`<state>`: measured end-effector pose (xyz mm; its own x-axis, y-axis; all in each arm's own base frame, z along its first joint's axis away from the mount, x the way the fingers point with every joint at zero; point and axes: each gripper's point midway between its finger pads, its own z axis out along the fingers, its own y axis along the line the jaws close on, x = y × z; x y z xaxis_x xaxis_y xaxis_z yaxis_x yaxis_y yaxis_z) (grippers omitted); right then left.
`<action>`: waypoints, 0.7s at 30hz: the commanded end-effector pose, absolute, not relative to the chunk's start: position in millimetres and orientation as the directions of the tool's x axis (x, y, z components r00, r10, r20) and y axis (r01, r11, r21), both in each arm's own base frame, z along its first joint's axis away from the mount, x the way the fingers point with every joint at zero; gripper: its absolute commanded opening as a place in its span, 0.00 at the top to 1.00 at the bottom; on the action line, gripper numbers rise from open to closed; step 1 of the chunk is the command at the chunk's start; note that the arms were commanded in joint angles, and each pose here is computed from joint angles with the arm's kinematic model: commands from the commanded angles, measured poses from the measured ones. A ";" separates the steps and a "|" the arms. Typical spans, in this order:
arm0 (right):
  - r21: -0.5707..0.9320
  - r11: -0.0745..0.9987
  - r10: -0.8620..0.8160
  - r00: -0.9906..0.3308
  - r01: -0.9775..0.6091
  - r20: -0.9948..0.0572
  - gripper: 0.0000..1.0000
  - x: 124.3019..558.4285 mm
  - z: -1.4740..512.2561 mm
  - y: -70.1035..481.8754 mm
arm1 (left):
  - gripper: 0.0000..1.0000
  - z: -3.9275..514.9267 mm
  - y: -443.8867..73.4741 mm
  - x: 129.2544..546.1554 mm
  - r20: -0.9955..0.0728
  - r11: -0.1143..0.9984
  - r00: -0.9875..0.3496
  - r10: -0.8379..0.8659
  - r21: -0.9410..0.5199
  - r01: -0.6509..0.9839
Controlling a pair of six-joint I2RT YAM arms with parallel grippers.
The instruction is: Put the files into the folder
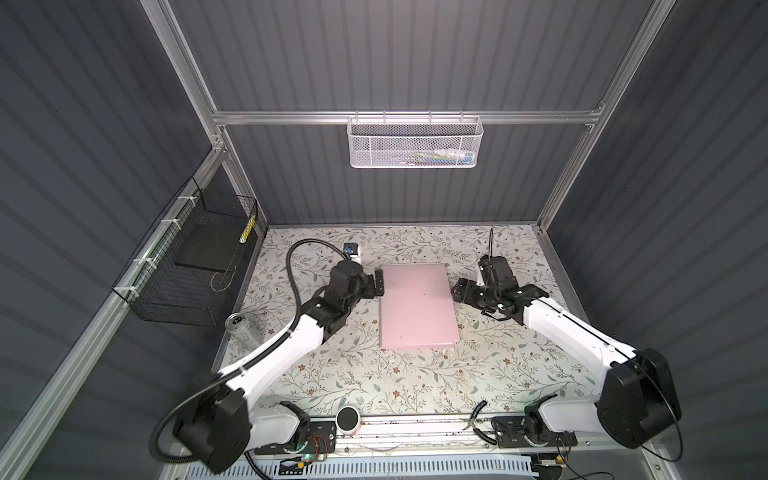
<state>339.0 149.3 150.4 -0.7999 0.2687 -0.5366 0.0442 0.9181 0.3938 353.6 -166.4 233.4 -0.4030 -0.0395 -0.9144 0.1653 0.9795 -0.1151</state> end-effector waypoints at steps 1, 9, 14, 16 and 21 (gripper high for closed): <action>0.345 0.939 0.202 -0.815 0.002 -0.543 0.14 334.4 150.4 145.9 | 0.00 235.8 -100.3 339.9 -0.956 0.990 -0.269 0.118 0.135 -0.046; 0.290 0.957 0.174 -0.789 -0.006 -0.589 0.07 334.9 145.3 136.4 | 0.00 191.2 -28.7 318.8 -0.957 0.903 -0.121 0.262 0.288 -0.319; 0.274 0.960 0.162 -0.691 -0.054 -0.704 0.04 337.9 153.7 133.1 | 0.00 131.6 -27.0 356.7 -0.966 0.941 -0.194 0.170 0.218 -0.260; 0.228 0.970 0.121 -0.633 -0.089 -0.764 0.03 333.5 152.9 130.5 | 0.00 122.6 -20.3 366.9 -0.961 0.924 -0.181 0.210 0.256 -0.284; 0.103 0.994 0.066 -0.506 -0.045 -0.860 0.01 327.6 163.4 101.2 | 0.00 98.9 -9.7 372.6 -0.971 0.955 -0.195 0.138 0.182 -0.232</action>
